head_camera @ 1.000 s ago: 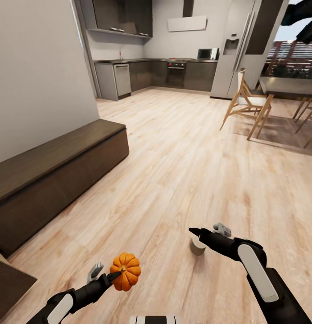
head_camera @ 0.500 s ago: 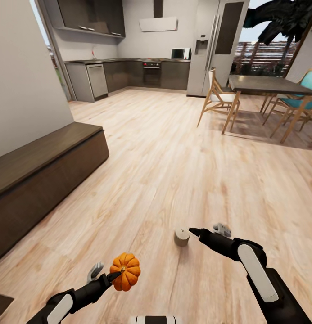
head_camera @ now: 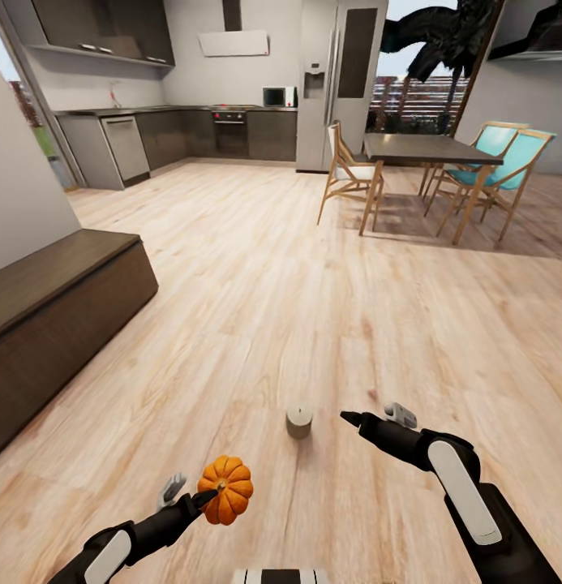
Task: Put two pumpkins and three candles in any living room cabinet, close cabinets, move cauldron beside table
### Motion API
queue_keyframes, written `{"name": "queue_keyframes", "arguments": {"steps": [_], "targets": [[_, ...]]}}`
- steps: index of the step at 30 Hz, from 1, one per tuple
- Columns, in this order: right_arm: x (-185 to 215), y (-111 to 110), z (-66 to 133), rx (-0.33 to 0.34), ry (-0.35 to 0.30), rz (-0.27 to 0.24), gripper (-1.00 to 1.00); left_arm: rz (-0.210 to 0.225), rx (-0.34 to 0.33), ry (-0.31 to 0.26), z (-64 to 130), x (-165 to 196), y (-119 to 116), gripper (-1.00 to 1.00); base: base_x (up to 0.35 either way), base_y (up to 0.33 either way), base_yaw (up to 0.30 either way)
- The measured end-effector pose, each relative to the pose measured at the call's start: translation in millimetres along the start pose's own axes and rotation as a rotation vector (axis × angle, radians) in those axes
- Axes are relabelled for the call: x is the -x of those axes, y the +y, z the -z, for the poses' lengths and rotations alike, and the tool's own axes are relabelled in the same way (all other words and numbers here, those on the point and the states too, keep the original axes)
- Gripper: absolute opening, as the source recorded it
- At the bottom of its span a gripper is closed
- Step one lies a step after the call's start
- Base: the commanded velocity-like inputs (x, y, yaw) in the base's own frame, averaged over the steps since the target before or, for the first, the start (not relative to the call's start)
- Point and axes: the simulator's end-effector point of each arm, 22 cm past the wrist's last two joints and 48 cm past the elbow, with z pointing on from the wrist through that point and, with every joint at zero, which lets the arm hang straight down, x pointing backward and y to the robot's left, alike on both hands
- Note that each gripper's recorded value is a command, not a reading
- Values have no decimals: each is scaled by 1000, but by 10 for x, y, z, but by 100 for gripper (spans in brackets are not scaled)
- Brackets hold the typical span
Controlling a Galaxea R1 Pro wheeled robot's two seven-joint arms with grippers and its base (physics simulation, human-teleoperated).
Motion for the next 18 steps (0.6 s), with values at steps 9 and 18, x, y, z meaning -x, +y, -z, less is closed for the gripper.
{"name": "queue_keyframes", "arguments": {"steps": [9, 18], "targets": [[-91, -134, -56, -24, 23, -20, 100, -1, -1, 2, -7, -9, -7, -100, 0, 0, -297], [-185, -294, -103, -55, 48, -37, 100, -1, 1, 3, -6, -12, 0, -100, 0, 0, -287]]}}
